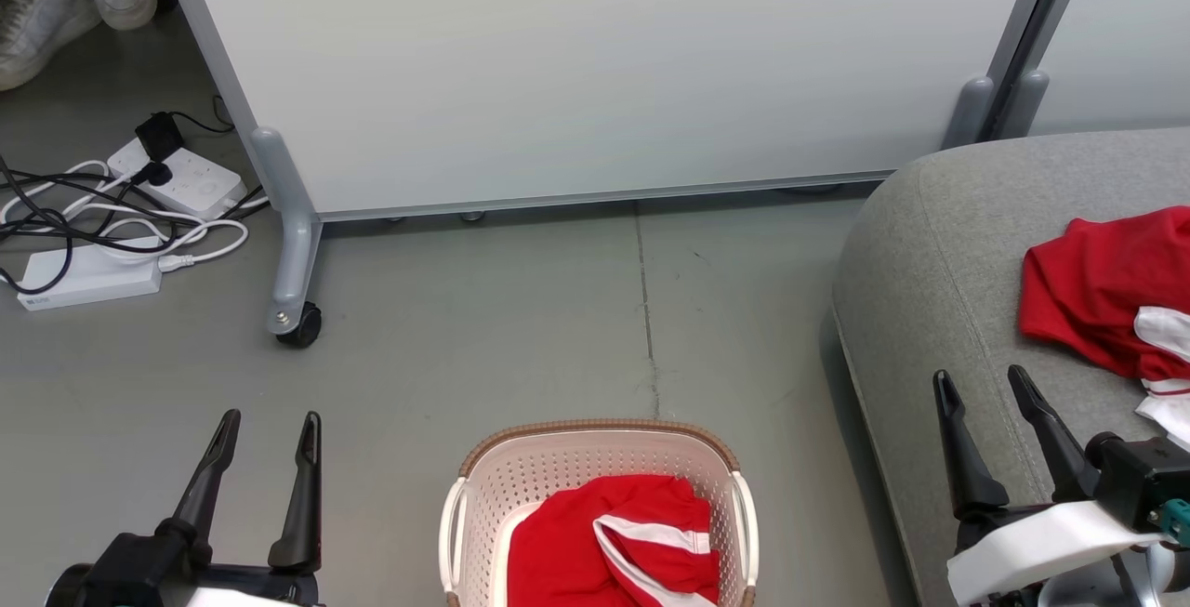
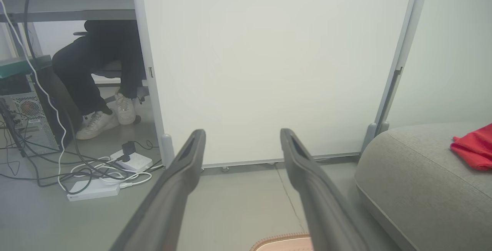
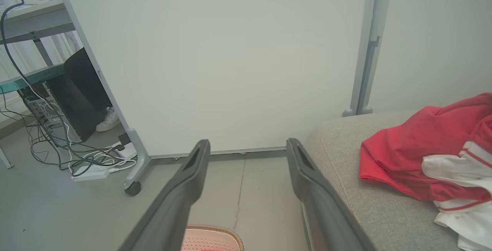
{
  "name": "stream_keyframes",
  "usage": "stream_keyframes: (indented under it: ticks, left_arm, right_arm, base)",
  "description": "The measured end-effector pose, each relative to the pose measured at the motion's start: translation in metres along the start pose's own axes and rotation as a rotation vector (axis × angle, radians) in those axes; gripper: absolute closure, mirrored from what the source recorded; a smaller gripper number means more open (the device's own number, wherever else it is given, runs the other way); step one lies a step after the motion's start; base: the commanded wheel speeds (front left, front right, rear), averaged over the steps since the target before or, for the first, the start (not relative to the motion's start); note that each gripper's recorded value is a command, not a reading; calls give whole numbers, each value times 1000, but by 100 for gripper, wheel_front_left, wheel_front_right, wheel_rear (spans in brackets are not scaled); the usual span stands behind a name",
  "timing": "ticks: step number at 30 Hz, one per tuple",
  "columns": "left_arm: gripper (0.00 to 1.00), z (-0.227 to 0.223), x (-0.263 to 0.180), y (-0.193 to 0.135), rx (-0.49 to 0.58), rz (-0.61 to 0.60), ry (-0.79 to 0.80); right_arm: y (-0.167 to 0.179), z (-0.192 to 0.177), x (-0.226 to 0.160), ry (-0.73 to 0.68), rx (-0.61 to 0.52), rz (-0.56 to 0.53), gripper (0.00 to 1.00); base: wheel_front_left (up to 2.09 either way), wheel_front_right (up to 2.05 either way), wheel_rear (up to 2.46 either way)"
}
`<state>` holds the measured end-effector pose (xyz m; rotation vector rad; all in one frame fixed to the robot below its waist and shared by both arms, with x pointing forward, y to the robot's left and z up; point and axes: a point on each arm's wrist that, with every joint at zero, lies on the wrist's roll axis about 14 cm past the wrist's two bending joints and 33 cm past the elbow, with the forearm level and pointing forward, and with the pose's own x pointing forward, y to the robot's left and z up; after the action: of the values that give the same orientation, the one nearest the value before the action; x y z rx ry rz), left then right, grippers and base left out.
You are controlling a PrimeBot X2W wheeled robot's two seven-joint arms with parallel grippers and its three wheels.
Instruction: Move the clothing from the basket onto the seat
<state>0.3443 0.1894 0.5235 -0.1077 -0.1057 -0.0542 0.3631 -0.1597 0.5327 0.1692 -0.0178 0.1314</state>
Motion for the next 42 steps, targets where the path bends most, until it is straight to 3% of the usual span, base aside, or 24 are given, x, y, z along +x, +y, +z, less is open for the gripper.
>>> stream_keyframes:
  ticks: [28, 36, 42]
  left_arm:
    - [0, -4, 6, -3, 6, -10, 7]
    - [0, 22, 54, -42, -13, -134, -82]
    - [0, -21, 102, -84, -58, -248, 27]
  right_arm:
    - [5, -2, 5, 2, 17, 17, 0]
    - [4, 0, 18, -9, 23, 19, 0]
    - [-4, 2, 48, -31, 26, 10, 0]
  base:
    - [0, 0, 0]
    - [0, 0, 0]
    - [0, 0, 0]
